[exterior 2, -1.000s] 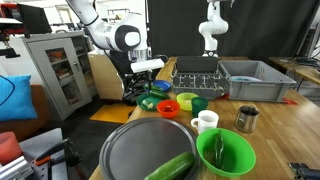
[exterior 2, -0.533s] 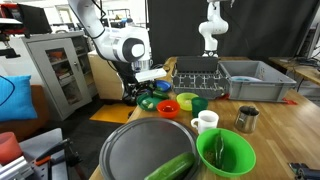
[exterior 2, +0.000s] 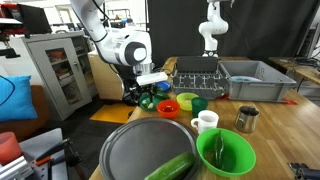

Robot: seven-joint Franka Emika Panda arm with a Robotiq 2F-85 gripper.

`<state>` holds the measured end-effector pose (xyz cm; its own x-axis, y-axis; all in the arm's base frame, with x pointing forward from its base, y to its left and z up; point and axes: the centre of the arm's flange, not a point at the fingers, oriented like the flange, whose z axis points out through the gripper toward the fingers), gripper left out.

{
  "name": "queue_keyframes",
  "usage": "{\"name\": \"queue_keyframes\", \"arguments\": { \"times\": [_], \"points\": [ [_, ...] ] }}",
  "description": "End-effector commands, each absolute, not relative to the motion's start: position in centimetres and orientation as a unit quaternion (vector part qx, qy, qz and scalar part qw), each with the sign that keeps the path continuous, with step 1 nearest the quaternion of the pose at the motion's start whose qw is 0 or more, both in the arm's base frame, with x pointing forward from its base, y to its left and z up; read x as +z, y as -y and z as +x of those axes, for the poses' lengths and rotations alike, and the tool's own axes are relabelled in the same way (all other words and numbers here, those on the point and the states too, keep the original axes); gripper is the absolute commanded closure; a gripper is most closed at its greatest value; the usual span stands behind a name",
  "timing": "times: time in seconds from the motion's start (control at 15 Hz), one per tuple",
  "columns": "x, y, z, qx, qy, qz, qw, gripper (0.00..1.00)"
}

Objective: Take the cut cucumber on the green plate and put it in the green bowl

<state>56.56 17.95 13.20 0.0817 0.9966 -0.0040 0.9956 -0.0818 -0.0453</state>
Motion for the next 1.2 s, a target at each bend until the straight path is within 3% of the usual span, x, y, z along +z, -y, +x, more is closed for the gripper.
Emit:
{"name": "queue_keyframes", "arguments": {
  "times": [0.0,0.2,0.4,0.6,1.13],
  "points": [
    [12.9,-17.7,56.9,0.017,0.674,-0.738,0.015,0.53],
    [13.0,-17.6,56.9,0.013,0.672,-0.740,0.017,0.75],
    [13.3,-17.6,56.9,0.008,0.669,-0.743,0.014,0.74],
    [14.5,-17.1,57.0,-0.009,0.656,-0.755,0.000,0.83],
    [24.0,-15.4,54.2,-0.133,0.558,-0.817,-0.059,0.83]
  ]
}}
